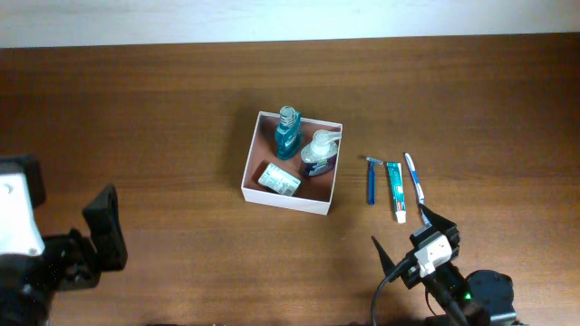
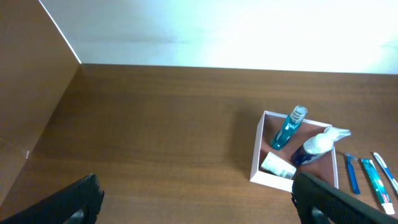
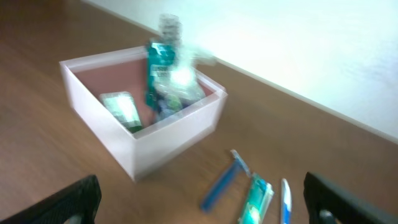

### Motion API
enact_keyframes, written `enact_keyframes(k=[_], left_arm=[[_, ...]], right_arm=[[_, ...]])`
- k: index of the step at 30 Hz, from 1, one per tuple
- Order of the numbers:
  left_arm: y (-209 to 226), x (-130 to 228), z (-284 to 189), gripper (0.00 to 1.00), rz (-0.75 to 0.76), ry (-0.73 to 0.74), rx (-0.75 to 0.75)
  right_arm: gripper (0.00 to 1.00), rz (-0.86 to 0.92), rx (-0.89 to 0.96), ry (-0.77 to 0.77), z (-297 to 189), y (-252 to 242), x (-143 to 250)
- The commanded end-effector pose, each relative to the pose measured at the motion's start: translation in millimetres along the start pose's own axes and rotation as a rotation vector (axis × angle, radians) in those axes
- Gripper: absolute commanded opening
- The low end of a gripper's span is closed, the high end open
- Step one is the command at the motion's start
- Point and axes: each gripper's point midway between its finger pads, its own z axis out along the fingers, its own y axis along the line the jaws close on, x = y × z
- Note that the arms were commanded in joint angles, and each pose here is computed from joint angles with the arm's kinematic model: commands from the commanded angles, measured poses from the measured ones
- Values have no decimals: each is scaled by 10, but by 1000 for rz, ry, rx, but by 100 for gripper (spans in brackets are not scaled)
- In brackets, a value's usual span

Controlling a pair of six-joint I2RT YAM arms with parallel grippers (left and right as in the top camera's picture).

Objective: Pack container
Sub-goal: 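Reach the right gripper to the blue razor and grasp it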

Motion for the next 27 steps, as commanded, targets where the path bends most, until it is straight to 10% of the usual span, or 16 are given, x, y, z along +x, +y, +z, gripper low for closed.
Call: enact_keyframes(k=[1,8,14,27], left_arm=[[33,116,65,99,8,42,-21],[12,500,485,100,33,240,-36],[9,657,618,99,43,312,-41],[9,656,616,99,43,312,-41]], right_arm=[[99,-9,-178,-108,-47,292,-221],[99,3,-276,-151,-96,451,-307],[99,414,-159,-86,-26,203,-279],[99,545,253,678,400,-832,-91]])
